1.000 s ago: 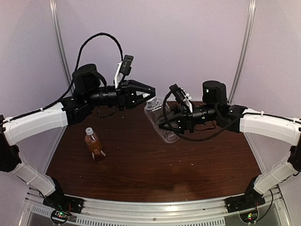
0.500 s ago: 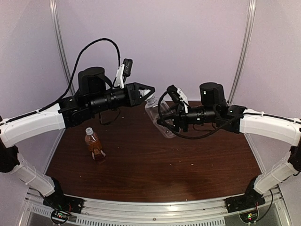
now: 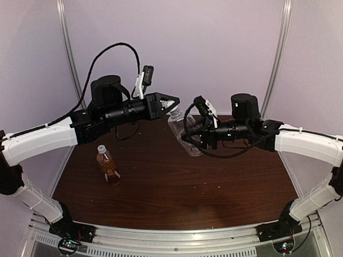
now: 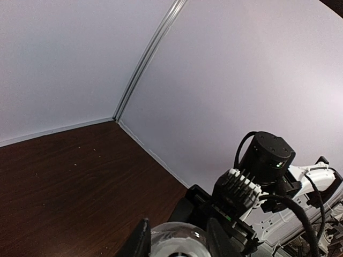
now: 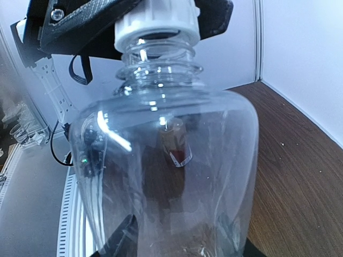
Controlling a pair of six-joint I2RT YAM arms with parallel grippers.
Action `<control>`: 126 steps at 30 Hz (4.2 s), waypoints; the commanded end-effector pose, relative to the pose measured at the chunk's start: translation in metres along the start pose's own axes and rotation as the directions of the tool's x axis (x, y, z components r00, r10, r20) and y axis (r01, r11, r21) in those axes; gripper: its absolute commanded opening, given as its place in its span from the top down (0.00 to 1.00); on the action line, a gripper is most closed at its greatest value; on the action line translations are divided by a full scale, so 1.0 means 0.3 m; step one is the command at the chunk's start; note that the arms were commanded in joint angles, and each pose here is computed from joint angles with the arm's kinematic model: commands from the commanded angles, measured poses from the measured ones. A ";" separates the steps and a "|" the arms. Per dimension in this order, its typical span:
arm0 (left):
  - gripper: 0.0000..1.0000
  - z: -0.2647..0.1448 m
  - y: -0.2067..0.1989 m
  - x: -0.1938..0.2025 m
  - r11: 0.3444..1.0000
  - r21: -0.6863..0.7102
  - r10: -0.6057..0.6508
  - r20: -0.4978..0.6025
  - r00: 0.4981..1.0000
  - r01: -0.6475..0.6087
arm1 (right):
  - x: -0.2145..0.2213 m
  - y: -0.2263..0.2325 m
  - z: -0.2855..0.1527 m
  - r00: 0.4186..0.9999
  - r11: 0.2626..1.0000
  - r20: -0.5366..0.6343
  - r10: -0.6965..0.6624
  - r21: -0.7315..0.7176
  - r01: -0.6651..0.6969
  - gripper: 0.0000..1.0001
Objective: Unscrew the bottle caps
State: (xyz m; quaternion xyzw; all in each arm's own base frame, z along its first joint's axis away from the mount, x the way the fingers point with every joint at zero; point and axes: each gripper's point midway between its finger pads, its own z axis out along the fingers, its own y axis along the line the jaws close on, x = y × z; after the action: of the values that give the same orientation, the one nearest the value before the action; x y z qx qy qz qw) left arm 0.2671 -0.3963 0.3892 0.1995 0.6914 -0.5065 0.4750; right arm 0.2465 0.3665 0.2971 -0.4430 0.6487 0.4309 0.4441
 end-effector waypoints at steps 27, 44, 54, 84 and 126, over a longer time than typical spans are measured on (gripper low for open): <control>0.55 0.020 -0.053 -0.005 0.994 0.111 0.016 -0.005 1.000 -0.015 | -0.075 0.066 -0.041 0.997 0.996 0.072 -0.034 -0.078 0.040 0.54; 0.13 -0.105 -0.147 -0.094 0.959 0.211 0.174 0.082 0.981 -0.188 | -0.081 0.106 -0.059 0.989 0.987 0.146 -0.007 -0.158 0.031 0.54; 0.11 -0.168 -0.173 -0.098 0.876 0.300 0.361 0.107 0.926 -0.377 | -0.066 0.080 -0.023 0.977 0.971 0.207 0.048 -0.240 0.003 0.53; 0.22 -0.093 -0.200 -0.009 0.733 0.565 0.418 0.065 0.906 -0.379 | -0.008 0.144 0.011 0.966 0.877 0.235 0.108 -0.479 0.019 0.54; 0.98 -0.018 0.020 -0.051 0.971 0.164 0.183 -0.030 0.983 -0.176 | -0.062 -0.044 0.012 0.979 0.997 0.197 0.048 -0.065 -0.036 0.57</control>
State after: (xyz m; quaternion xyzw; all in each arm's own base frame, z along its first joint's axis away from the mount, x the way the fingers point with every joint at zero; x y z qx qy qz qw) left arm 0.2497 -0.3998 0.3926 0.4133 0.5703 -0.5437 0.4564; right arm 0.2363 0.3820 0.2892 -0.4260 0.5691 0.5697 0.4124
